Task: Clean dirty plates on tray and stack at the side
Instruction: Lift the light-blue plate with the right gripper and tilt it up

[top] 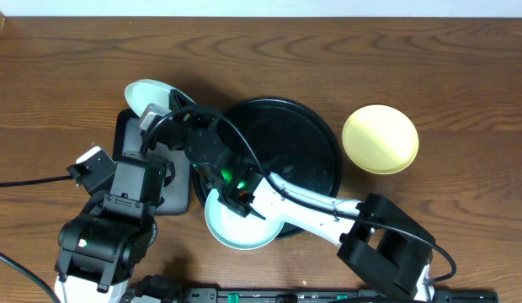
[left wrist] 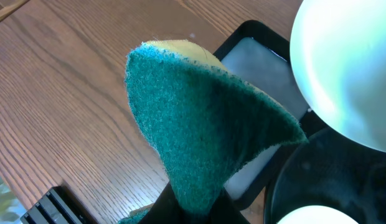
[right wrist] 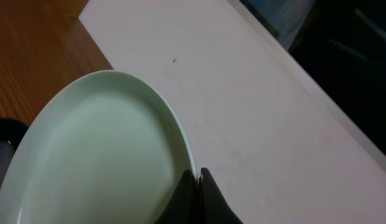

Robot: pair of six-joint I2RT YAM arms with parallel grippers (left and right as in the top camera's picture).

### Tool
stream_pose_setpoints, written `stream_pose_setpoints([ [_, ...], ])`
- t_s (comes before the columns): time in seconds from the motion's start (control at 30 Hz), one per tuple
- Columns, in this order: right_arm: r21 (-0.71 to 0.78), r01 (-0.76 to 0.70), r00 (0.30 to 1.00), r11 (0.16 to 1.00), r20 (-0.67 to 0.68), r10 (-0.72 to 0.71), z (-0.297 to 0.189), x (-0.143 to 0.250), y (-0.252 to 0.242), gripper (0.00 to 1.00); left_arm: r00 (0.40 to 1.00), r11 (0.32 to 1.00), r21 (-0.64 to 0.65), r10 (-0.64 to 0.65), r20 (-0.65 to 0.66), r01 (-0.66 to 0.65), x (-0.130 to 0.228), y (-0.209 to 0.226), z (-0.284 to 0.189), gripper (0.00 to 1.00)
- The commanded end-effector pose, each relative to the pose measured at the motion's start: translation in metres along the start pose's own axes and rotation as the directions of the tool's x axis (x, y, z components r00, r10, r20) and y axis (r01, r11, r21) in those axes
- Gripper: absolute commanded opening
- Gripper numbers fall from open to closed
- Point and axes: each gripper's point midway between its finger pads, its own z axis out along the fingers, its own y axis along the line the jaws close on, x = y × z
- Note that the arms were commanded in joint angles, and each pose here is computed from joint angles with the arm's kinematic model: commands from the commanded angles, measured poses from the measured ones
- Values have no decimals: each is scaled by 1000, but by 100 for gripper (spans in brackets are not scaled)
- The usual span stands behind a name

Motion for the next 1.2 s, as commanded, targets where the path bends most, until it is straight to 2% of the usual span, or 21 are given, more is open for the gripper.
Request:
stream_pose_setpoints([
  [0.0,18,44,999,999,12,-44,0,-9,-3,1,1000,1000,-15,20,0,-20,1,3,2,8],
  [0.5,9,46,999,999,3,-46,0,-6,-1,1,1000,1000,-18,22,-3,-22,3,2,5,8],
  [0.7,-13,-18,999,1000,-27,18,1,2,4,1,1000,1000,-16,20,-1,-20,3,2,5,8],
  [0.9,-55,-150,982,987,-121,143,1,26,17,1,1000,1000,-15,19,0,-19,3,1,5,8],
  [1.03,-52,-285,938,957,-220,267,1,52,23,1,1000,1000,-14,18,1,-18,2,1,5,8],
  [1.17,22,-410,879,912,-260,401,5,70,11,1,1000,1000,-8,18,-4,-18,3,0,5,8],
])
